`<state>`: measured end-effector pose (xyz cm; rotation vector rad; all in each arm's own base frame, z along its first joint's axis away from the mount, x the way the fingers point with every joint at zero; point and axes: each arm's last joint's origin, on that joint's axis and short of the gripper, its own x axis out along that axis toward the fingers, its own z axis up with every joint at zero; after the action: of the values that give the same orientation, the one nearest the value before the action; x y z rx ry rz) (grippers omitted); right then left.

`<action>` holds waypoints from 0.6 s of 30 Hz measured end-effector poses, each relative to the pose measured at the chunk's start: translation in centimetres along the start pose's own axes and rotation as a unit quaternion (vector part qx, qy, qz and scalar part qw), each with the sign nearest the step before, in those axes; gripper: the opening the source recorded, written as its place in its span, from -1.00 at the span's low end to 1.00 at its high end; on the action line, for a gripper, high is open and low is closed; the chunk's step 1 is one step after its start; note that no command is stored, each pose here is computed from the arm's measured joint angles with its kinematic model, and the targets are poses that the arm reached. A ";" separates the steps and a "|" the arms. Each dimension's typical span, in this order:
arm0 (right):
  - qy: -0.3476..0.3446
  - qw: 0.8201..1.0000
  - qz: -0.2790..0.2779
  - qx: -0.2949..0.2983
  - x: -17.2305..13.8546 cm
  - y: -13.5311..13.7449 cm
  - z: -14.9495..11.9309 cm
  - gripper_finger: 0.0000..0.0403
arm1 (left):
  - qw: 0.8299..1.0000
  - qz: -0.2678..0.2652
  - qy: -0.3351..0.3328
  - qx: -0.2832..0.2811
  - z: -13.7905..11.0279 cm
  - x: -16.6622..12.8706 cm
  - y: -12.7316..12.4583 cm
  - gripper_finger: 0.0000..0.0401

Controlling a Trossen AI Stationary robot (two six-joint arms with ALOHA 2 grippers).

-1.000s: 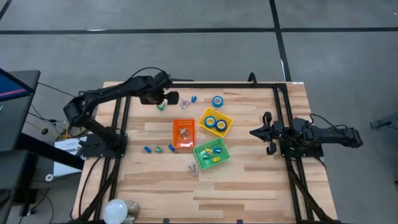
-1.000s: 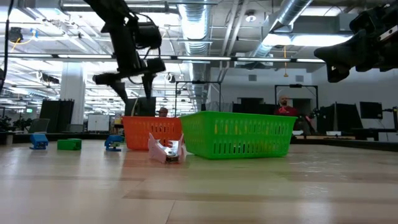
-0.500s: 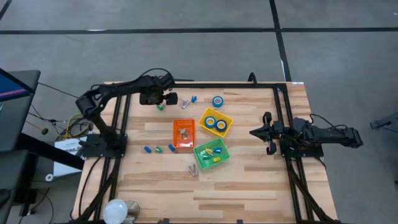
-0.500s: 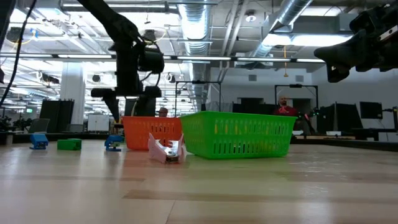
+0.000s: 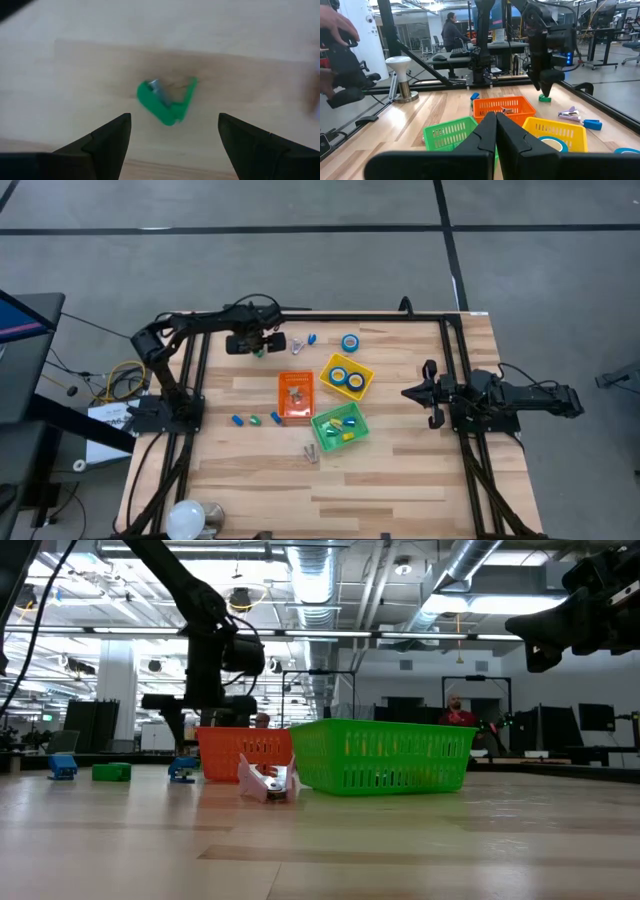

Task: Pick and place Stapler, Stapler remover, tape
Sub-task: Put the green stapler into the green bin

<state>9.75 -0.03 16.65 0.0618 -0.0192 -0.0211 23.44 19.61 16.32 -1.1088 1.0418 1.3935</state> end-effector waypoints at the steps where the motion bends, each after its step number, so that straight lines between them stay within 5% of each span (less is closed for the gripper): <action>1: 0.000 1.000 0.000 0.000 0.0 0.0 0.0 -1.00 | 1.000 0.003 0.005 -0.003 -0.1 0.2 0.2 0.44; 18: 0.000 1.000 0.000 0.000 0.0 0.0 0.0 -1.00 | 0.998 0.018 -0.019 -0.050 -0.5 1.9 1.2 0.44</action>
<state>9.75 -0.03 16.64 0.0616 -0.0190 -0.0208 22.18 19.40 14.35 -1.1368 0.9784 1.5029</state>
